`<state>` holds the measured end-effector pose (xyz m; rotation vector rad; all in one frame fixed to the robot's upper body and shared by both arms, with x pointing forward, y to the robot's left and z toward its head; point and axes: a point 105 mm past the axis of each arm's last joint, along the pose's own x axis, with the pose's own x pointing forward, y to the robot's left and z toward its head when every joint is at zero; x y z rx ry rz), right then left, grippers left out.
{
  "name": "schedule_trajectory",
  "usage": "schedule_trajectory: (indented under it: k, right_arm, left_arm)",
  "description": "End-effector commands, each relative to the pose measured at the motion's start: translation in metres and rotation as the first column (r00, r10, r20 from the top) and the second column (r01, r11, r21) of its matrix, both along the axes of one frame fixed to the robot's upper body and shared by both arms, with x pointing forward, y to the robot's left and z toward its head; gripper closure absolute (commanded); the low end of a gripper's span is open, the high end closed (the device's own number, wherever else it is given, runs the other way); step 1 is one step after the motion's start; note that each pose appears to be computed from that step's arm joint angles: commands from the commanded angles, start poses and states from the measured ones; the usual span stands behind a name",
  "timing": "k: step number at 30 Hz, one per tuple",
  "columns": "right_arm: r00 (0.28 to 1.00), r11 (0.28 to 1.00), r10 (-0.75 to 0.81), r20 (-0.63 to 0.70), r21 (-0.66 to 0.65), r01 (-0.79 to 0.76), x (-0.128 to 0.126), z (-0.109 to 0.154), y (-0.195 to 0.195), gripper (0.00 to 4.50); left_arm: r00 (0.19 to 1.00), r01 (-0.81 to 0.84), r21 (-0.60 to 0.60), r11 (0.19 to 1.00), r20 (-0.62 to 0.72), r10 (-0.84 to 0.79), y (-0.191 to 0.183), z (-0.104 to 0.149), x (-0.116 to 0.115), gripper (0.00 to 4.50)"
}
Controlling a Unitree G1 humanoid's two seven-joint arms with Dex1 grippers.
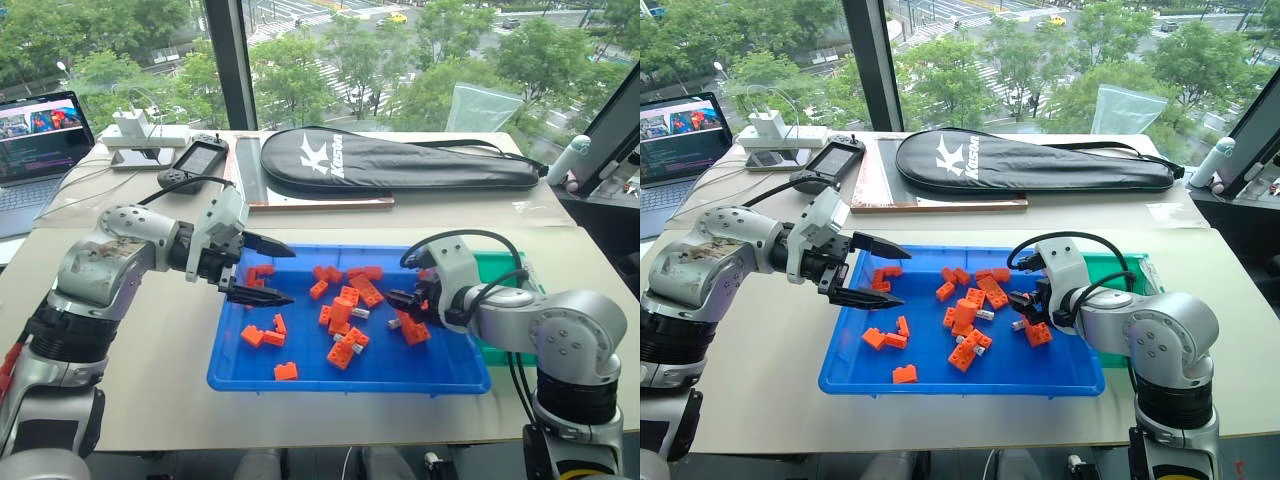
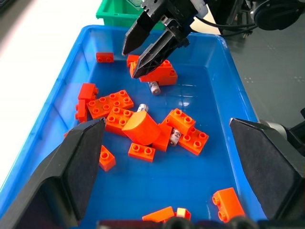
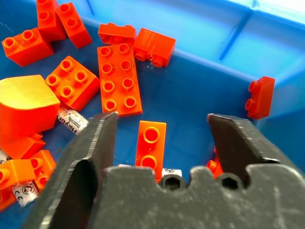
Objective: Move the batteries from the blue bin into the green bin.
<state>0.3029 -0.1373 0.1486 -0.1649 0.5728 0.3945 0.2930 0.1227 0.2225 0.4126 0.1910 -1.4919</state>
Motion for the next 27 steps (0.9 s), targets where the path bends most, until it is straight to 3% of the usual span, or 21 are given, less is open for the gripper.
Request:
schedule_trajectory:
  k: [1, 5, 6, 10, 15, 19, 25, 27]
  right_arm:
    - [1.000, 1.000, -0.002, 0.010, -0.024, 0.002, -0.001, 0.001, -0.002, 2.63]
    - [1.000, 0.999, -0.008, 0.018, -0.035, 0.009, 0.000, 0.003, -0.004, 3.99]
    - [1.000, 0.999, -0.009, 0.023, -0.036, 0.010, 0.001, 0.004, -0.004, 4.09]
    - [0.997, 0.999, -0.008, 0.073, -0.031, 0.010, 0.005, 0.021, -0.009, 4.09]
    - [0.984, 0.999, 0.025, 0.175, 0.018, -0.028, 0.012, 0.065, -0.010, 4.09]
    - [0.961, 0.981, 0.104, 0.258, 0.135, -0.142, 0.016, 0.090, 0.017, 4.09]
    - [0.892, 0.968, 0.170, 0.420, 0.096, -0.230, 0.031, 0.094, 0.037, 4.09]
    - [0.857, 0.962, 0.232, 0.461, 0.025, -0.273, 0.033, 0.085, 0.037, 4.09]
  left_arm:
    - [0.998, 0.010, -0.003, 1.000, 0.063, -0.010, -0.001, 0.014, -0.003, 0.00]
    - [0.998, 0.009, -0.004, 1.000, 0.066, -0.009, -0.002, 0.013, -0.001, 0.00]
    - [0.998, 0.009, -0.004, 1.000, 0.066, -0.009, -0.002, 0.012, -0.001, 0.00]
    - [0.998, 0.008, -0.007, 1.000, 0.069, -0.007, -0.002, 0.011, 0.001, 0.00]
    - [0.997, 0.010, -0.010, 1.000, 0.071, -0.009, -0.003, 0.011, 0.004, 0.00]
    - [0.996, -0.015, 0.025, 1.000, 0.088, 0.013, -0.001, 0.005, 0.011, 0.00]
    - [0.990, -0.065, 0.062, 0.996, 0.128, 0.056, 0.006, -0.001, 0.018, 0.00]
    - [0.989, -0.073, 0.067, 0.995, 0.136, 0.063, 0.008, -0.001, 0.017, 0.00]
